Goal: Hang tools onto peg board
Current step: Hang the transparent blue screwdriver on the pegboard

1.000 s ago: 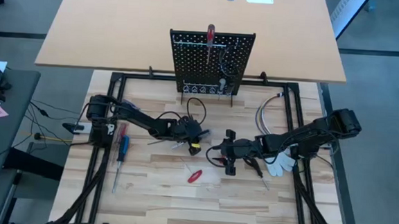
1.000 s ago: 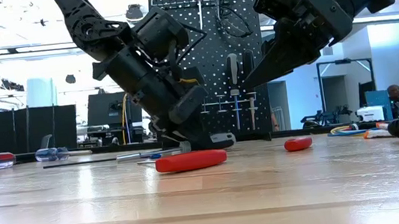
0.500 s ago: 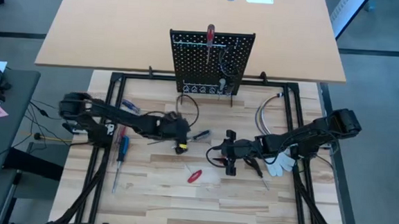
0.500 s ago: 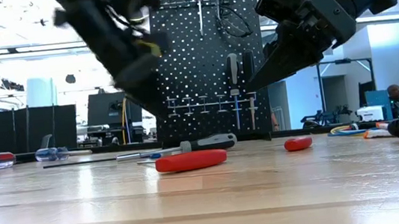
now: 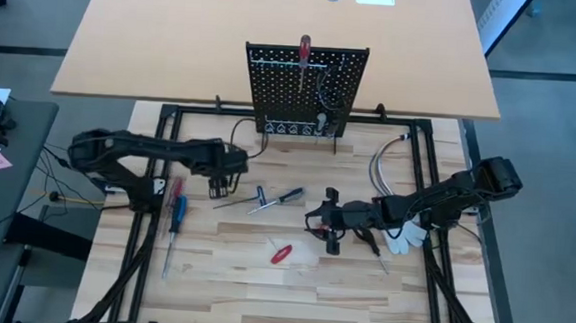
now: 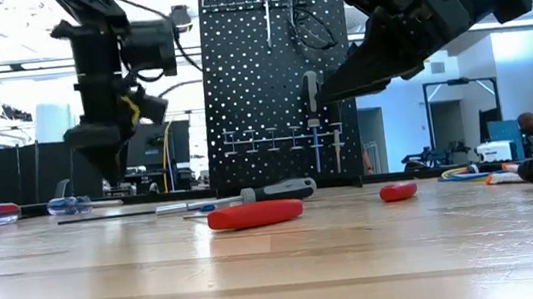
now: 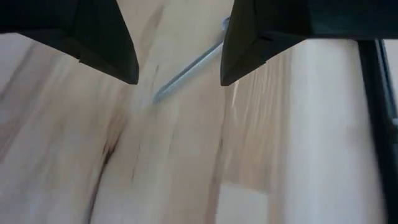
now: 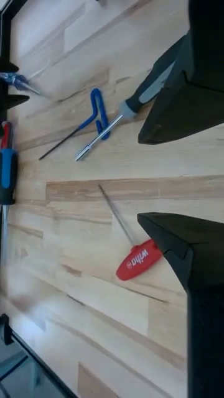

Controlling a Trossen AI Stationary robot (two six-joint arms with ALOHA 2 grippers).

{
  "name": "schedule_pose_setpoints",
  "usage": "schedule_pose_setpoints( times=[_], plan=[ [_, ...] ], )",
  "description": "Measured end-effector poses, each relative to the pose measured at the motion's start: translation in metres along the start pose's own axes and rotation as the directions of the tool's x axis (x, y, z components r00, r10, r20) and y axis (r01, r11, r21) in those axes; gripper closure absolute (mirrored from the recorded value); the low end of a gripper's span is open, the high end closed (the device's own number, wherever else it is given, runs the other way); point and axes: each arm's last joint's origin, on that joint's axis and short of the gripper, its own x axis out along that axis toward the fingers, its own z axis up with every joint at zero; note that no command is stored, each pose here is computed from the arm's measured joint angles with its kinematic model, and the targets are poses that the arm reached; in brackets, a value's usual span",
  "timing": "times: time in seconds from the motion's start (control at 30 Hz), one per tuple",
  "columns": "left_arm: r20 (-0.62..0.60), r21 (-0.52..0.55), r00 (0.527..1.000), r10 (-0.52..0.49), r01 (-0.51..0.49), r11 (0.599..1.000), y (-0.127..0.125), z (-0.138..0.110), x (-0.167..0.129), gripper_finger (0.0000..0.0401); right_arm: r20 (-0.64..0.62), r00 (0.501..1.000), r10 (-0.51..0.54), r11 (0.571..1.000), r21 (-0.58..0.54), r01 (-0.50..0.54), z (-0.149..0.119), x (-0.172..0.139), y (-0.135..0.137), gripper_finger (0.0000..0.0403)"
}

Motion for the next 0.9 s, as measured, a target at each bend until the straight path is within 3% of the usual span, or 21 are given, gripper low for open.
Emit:
schedule_pose_setpoints(
  times=[0.33, 0.53, 0.63, 0.7, 0.9],
  plan=[
    [-0.211, 0.286, 0.977, -0.009, 0.071, 0.956, 0.005, 0.006, 0.053, 0.0237, -0.039, 0.999, 0.007, 1.0, -0.003, -0.008, -0.004, 0.0, 0.002, 0.0205],
    [-0.245, 0.358, 0.97, -0.002, 0.093, 0.929, -0.004, 0.015, 0.061, 0.0317, -0.054, 0.998, 0.01, 1.0, -0.006, -0.01, -0.005, 0.0, 0.002, 0.0205],
    [-0.197, 0.373, 0.98, -0.013, 0.087, 0.924, -0.012, 0.025, 0.054, 0.0374, -0.053, 0.999, 0.01, 1.0, -0.006, -0.01, -0.005, 0.0, 0.002, 0.0205],
    [-0.125, 0.37, 0.992, -0.024, 0.068, 0.927, -0.018, 0.035, 0.049, 0.0389, -0.052, 0.999, 0.01, 1.0, -0.005, -0.01, -0.005, 0.0, 0.002, 0.0205],
    [0.101, 0.317, 0.995, -0.026, -0.007, 0.948, -0.032, 0.058, 0.041, 0.0351, -0.043, 0.999, 0.011, 1.0, -0.002, -0.011, -0.004, 0.0, 0.002, 0.0205]
  ],
)
